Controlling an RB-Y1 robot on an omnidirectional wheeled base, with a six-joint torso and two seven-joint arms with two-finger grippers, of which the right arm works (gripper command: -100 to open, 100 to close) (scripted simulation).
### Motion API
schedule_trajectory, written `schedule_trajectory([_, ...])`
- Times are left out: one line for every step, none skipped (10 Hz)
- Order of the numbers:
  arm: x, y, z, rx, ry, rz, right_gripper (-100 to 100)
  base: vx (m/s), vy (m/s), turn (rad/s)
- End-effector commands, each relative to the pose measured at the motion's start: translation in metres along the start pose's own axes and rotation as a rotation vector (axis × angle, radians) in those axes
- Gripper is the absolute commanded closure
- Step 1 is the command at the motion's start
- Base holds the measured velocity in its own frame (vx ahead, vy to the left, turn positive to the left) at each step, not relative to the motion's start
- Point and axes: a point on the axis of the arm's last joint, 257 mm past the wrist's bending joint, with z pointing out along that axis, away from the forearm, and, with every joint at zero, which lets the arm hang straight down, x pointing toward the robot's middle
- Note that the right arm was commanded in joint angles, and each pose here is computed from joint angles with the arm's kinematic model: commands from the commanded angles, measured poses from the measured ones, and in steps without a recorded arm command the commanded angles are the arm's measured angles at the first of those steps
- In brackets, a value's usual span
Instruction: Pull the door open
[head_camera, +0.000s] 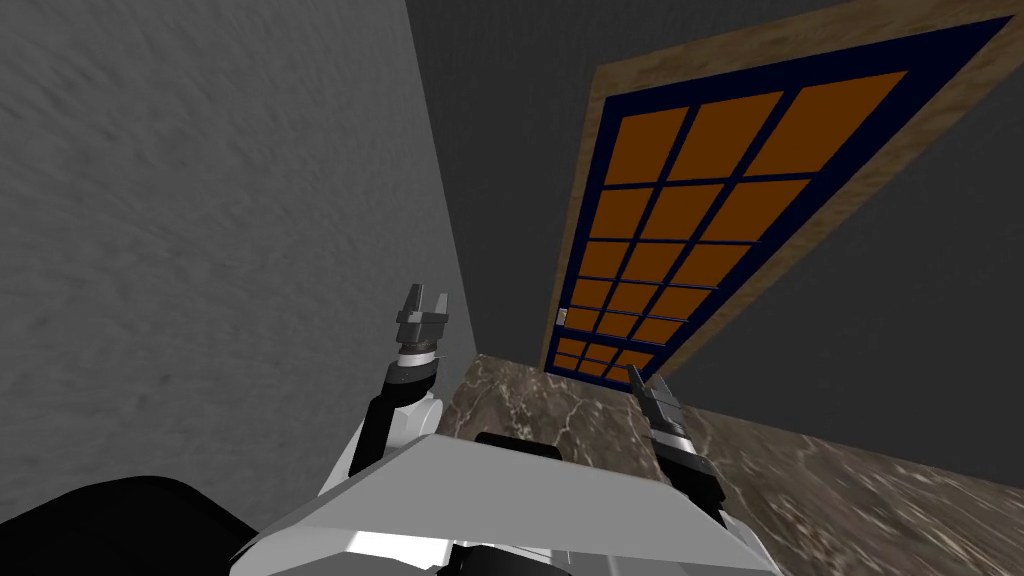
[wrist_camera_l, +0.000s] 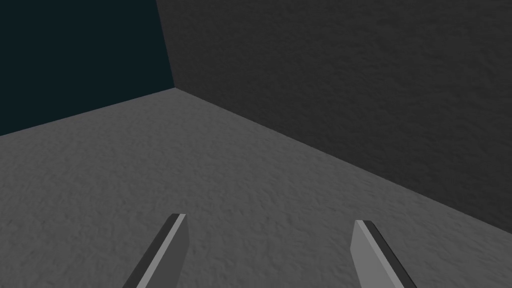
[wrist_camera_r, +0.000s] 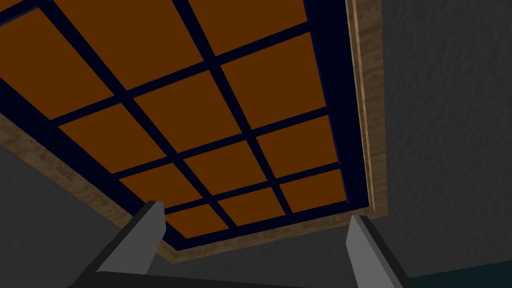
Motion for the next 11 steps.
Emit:
schedule_trajectory([0.007, -0.009, -0.0048, 0.015, 0.016, -0.038, -100, 0.106, 0.020, 0.061])
schedule_trajectory([0.011, -0.013, -0.0083, 0.025, 0.026, -0.059, -100, 0.123, 0.040, 0.067])
schedule_trajectory([0.019, -0.022, -0.0153, 0.042, 0.047, -0.101, -100, 0.170, 0.032, 0.102])
schedule_trajectory([0.023, -0.026, -0.0189, 0.051, 0.057, -0.120, -100, 0.164, 0.025, 0.082])
schedule_trajectory([0.031, -0.034, -0.0263, 0.068, 0.077, -0.157, -100, 0.202, 0.031, 0.114])
schedule_trajectory([0.031, -0.034, -0.0263, 0.068, 0.077, -0.157, -100, 0.135, 0.023, 0.042])
schedule_trajectory([0.035, -0.038, -0.0301, 0.076, 0.088, -0.175, -100, 0.070, 0.026, 0.029])
schedule_trajectory([0.043, -0.045, -0.0380, 0.092, 0.109, -0.209, -100, 0.114, 0.023, 0.099])
schedule_trajectory([0.047, -0.048, -0.0417, 0.100, 0.119, -0.224, -100, 0.130, 0.023, 0.092])
schedule_trajectory([0.051, -0.051, -0.0456, 0.107, 0.129, -0.238, -100, 0.131, 0.030, 0.057])
schedule_trajectory([0.059, -0.057, -0.0535, 0.121, 0.150, -0.266, -100, 0.155, 0.036, 0.092])
